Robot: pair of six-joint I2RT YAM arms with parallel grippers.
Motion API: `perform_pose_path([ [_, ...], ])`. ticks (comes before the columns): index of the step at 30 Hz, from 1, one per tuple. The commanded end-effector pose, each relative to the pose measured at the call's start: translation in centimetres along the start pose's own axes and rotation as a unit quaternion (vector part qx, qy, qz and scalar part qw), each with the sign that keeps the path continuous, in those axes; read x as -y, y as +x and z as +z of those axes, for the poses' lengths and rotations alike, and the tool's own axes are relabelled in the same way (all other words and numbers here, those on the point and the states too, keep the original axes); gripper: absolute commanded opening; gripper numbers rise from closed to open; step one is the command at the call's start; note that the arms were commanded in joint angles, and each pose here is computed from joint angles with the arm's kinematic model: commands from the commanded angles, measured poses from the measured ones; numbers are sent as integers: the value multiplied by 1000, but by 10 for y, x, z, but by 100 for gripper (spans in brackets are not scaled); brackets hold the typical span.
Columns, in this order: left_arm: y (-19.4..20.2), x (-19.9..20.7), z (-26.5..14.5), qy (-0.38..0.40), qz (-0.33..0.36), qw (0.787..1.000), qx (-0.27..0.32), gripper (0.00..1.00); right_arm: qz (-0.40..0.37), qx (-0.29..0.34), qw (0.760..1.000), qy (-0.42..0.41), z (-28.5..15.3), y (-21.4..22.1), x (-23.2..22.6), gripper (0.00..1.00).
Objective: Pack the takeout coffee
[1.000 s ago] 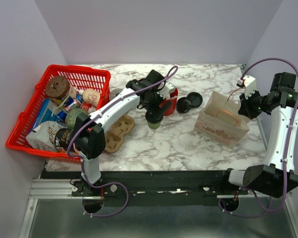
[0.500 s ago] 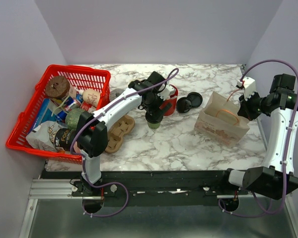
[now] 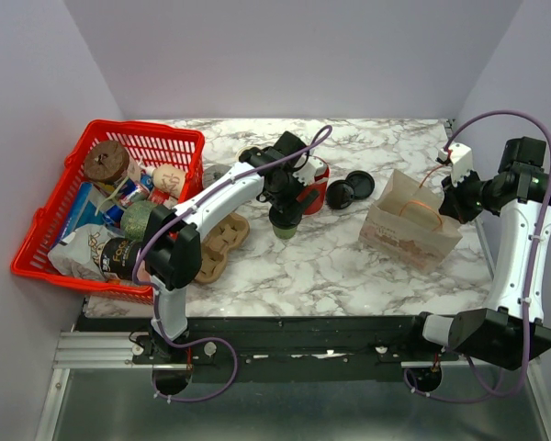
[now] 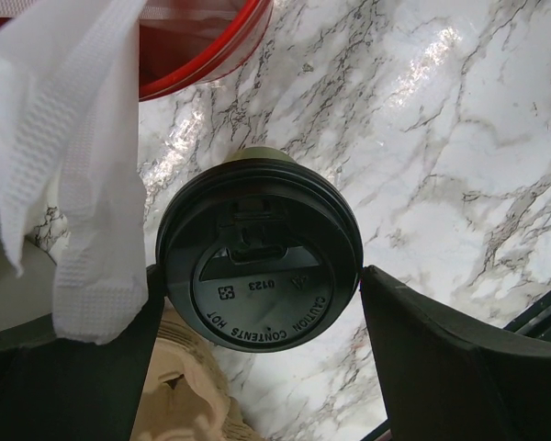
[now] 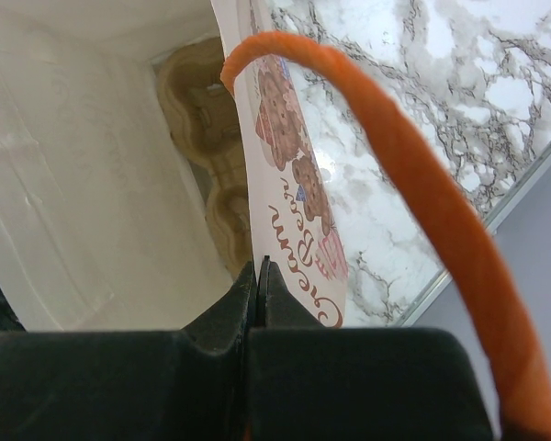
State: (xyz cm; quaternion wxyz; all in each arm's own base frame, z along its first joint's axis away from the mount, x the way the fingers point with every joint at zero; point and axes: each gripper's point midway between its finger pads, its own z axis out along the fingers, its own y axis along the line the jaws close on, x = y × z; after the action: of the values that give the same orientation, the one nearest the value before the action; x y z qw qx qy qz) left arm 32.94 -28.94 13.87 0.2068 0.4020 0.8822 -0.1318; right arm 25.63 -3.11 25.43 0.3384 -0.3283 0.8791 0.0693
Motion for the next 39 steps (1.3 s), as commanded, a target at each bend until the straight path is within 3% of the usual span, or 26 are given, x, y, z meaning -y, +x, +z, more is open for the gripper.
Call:
perform_pose_path([
  [1, -3, 3, 1, 12, -4, 1000, 0, 92, 23, -3, 999, -25, 0, 5, -15, 3],
  [32, 8, -5, 13, -10, 10, 1000, -22, 90, 23, 1, 999, -29, 1, 6, -18, 3],
  [39, 11, -4, 15, -11, 12, 1000, -27, 85, 23, -1, 999, -29, 2, 6, -17, 3],
])
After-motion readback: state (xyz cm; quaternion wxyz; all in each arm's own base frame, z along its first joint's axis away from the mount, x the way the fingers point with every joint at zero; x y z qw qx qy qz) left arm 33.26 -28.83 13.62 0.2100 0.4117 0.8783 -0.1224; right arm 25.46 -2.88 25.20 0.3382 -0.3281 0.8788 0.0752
